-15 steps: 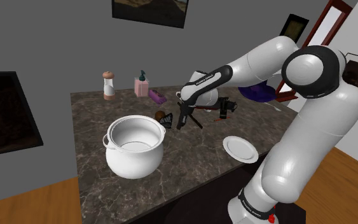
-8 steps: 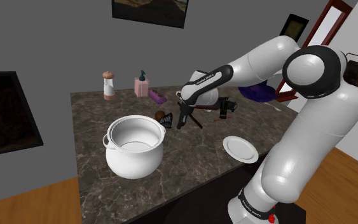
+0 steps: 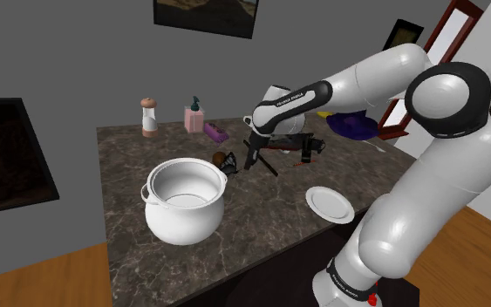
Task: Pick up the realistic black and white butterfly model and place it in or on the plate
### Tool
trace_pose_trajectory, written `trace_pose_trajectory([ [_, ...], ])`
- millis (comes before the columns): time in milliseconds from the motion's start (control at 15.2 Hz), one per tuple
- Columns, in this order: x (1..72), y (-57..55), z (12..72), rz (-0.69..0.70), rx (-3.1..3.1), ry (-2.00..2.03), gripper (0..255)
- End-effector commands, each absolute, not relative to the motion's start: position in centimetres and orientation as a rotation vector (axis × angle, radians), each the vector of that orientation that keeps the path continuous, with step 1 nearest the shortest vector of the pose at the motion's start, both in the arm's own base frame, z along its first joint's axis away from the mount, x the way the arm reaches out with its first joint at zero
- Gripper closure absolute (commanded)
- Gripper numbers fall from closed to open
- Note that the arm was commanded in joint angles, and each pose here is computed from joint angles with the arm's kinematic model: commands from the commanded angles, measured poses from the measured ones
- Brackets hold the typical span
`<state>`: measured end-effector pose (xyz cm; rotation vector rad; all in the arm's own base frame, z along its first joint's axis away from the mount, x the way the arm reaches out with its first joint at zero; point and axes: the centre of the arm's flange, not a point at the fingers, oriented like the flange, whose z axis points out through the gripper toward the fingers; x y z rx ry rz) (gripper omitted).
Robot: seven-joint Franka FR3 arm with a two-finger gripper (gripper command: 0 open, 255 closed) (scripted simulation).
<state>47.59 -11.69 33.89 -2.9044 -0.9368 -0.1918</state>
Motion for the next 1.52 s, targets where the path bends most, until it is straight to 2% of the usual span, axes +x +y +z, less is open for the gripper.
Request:
trace_pose_trajectory([
  [0,47.6,-11.7,34.9,-0.191,-2.904,-0.937,255],
  [462,47.6,-11.7,38.3,-0.191,-2.904,-0.937,255],
  [1452,30.0,-20.8,38.3,-0.191,-2.904,-0.937,255],
])
